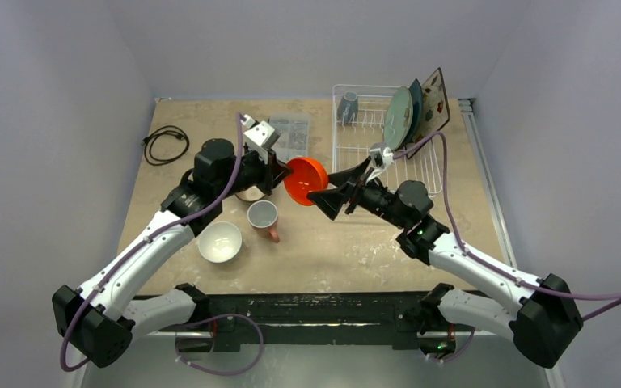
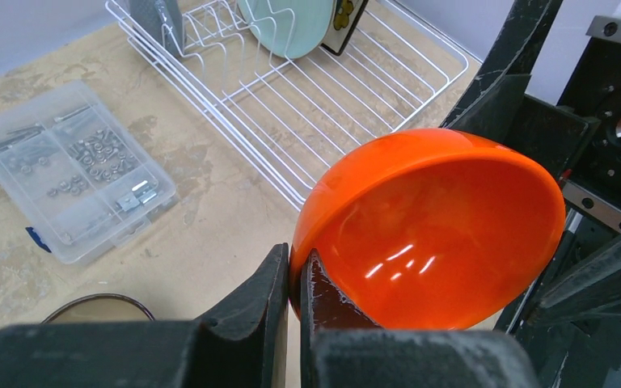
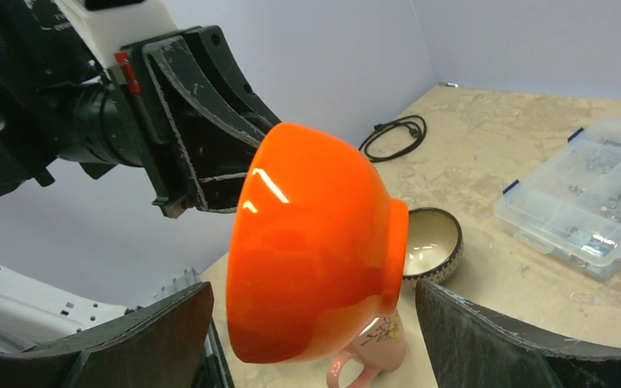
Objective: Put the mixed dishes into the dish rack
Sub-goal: Pick up the bowl from the center of the board.
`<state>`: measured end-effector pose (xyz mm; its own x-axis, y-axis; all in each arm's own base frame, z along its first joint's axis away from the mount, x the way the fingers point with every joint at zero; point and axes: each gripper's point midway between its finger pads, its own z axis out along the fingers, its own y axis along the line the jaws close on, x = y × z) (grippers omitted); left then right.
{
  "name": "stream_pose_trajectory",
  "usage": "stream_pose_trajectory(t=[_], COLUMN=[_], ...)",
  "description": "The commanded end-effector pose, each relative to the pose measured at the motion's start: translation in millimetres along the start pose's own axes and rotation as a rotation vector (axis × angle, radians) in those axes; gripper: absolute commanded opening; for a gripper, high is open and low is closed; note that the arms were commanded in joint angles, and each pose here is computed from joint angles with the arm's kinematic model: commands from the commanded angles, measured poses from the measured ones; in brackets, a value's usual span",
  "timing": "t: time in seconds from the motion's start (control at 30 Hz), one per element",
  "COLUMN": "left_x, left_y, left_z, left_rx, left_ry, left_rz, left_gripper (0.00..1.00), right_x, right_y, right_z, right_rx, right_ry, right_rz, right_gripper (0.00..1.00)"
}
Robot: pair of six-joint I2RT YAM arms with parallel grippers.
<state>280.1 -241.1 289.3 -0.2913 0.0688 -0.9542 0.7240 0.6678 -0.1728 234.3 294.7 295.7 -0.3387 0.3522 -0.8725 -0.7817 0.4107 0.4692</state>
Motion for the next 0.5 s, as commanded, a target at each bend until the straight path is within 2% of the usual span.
stream_pose_trajectory(t=[0.0,0.17,0.37,0.47], left_x=[-29.4,-24.9,-18.6,-18.4], left_y=[-7.8,-12.0,-15.8,-16.4], left_z=[-2.7,1.8,9.6,9.4], left_rx=[0.031,0.063,0.095,0.098], left_ry=[-0.1,-0.073,-0.036,-0.035], left_rz=[0.027,0.019,-0.008,-0.008], left_gripper=[0.0,0.0,0.0,0.0], right_x=[-3.7,-5.7,-14.4,-10.4], right_y=[7.4,17.3,15.8,16.0], right_z=[5.7,3.5,-0.4,0.4], right_rx=[-0.037,-0.089,-0.069,-0.077], right_ry=[-0.01,-0.018,-0.064,-0.048], right_rz=[0.016,0.007,-0.006,0.001], right_gripper=[0.94,0.79,0.78,0.71])
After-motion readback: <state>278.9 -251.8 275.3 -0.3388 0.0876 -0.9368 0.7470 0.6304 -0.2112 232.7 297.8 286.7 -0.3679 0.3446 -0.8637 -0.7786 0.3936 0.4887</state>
